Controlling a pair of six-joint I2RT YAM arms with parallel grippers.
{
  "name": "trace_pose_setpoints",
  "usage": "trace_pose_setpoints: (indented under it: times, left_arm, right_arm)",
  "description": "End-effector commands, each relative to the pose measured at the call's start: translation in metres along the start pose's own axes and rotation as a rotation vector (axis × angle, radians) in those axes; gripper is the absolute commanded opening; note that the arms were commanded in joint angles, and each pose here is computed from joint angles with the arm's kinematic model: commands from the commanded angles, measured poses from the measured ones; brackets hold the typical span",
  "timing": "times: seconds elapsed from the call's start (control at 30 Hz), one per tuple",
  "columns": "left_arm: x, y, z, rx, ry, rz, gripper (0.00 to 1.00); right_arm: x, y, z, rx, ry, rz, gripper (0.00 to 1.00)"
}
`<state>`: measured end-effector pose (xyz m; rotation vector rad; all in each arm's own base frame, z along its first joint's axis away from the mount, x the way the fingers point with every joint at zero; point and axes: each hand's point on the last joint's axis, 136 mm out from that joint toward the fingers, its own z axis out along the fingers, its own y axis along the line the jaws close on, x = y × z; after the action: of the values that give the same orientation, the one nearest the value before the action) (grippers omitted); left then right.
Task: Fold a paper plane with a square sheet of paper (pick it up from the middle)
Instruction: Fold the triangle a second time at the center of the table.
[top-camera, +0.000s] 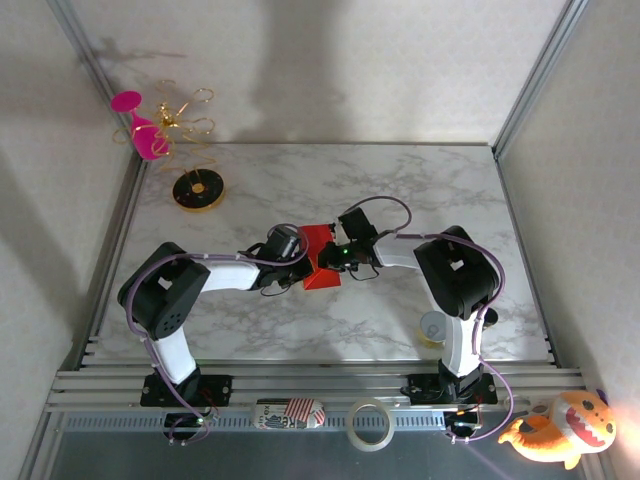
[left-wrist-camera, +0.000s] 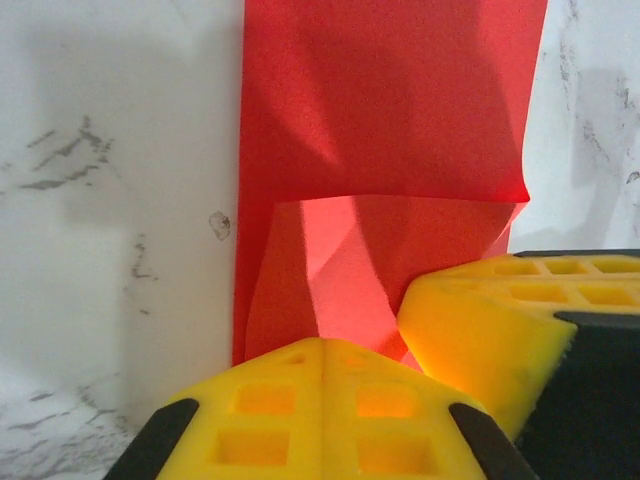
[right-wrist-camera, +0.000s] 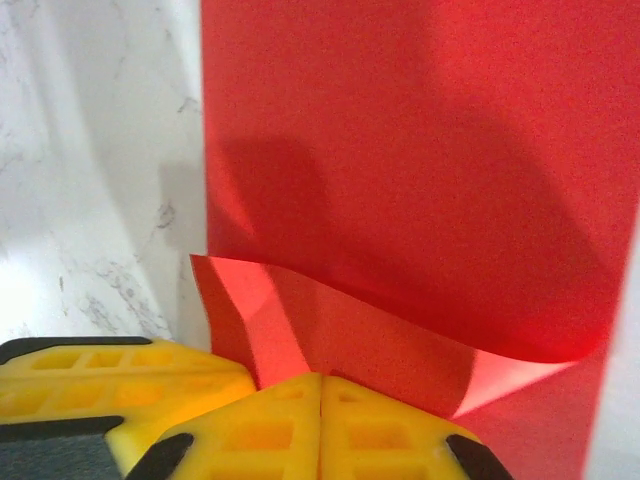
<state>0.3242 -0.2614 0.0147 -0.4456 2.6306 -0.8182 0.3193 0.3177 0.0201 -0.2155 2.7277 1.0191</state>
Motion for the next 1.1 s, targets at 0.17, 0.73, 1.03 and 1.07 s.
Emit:
trace_pose_setpoints:
  times: [0.17, 0.73, 1.03, 1.07]
  left_arm:
    - [0.027, 0.081, 0.0, -0.245, 0.057, -0.038, 0.0]
    - [0.021, 0.056, 0.002, -0.164, 0.07, -0.028, 0.0]
    - [0.009, 0.021, -0.006, -0.063, 0.06, 0.024, 0.0]
    - [0.006, 0.012, -0.007, -0.041, 0.06, 0.043, 0.0]
  right_arm:
    - [-0.05, -0.057, -0.021, 0.128, -0.118, 0.066, 0.08]
    - [-0.022, 0.001, -0.012, -0.002, -0.057, 0.037, 0.07]
    - [-0.013, -0.025, 0.006, 0.094, -0.009, 0.085, 0.03]
    - [-0.01, -0.029, 0.007, 0.109, -0.001, 0.092, 0.03]
